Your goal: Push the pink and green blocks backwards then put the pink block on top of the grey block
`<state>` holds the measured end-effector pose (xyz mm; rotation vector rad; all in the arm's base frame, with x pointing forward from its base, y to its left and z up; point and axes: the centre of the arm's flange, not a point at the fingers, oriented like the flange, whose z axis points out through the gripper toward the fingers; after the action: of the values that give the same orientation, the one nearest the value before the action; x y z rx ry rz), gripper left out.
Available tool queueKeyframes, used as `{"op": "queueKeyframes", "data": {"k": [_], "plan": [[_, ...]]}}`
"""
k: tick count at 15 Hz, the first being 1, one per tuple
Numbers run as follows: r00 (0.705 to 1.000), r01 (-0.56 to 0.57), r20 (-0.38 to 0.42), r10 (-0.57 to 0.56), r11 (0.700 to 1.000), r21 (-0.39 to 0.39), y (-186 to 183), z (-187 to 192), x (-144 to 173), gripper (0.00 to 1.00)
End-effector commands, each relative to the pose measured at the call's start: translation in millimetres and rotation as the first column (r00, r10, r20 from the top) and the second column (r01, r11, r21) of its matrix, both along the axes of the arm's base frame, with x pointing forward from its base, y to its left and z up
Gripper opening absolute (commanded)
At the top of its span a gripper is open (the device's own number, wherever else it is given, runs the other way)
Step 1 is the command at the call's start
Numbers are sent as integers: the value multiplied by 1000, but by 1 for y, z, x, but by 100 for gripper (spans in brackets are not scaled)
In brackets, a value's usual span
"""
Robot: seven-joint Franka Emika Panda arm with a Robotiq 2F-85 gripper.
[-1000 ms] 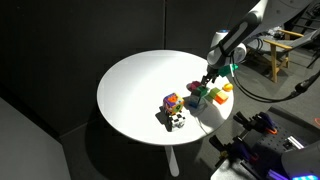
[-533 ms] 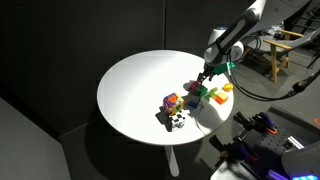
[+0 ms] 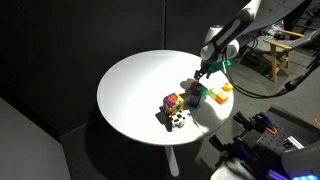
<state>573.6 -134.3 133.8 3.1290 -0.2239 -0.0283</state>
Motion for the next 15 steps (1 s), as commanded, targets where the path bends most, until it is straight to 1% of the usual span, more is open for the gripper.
{"op": "queueKeyframes", "data": {"k": [1,8,15], "plan": [[1000,19,-23,-19,1000,-5,-7,-8,19,100],[999,2,-43,-2,1000,-2,-12,-19,36,100],[997,-19,-74,19,1000,-5,-5,-38,50,100]]}}
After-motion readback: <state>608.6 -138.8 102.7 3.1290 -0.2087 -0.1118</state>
